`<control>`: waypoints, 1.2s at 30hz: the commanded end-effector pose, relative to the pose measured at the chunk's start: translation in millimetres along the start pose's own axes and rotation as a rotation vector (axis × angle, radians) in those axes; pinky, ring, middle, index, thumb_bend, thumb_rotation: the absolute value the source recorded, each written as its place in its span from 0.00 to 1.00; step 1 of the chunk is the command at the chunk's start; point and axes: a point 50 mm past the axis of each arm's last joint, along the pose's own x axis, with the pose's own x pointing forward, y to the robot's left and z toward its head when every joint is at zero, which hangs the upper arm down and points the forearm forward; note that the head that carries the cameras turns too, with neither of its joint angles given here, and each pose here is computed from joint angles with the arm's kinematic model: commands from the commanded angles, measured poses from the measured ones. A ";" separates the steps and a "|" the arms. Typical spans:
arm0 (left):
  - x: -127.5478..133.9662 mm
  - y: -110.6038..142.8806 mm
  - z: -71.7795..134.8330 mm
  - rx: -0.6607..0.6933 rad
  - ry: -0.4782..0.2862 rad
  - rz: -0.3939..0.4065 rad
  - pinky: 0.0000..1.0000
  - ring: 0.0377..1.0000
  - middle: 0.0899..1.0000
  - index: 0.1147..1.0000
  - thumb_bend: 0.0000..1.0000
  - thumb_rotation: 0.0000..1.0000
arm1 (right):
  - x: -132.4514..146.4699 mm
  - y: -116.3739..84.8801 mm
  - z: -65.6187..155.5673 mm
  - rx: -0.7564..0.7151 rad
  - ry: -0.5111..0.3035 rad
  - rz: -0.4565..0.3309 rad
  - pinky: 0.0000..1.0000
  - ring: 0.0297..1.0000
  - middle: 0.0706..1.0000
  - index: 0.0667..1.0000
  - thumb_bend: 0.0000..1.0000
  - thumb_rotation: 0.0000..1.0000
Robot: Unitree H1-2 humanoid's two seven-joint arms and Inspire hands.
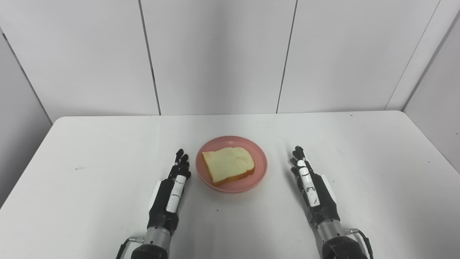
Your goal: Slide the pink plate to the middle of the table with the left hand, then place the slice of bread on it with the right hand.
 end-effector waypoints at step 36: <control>-5.8 -9.5 -0.6 0.244 -0.023 -0.030 0.97 1.00 1.00 1.00 0.85 1.00 | -3.3 4.1 2.9 -0.030 -0.001 0.030 0.97 0.97 1.00 1.00 0.39 1.00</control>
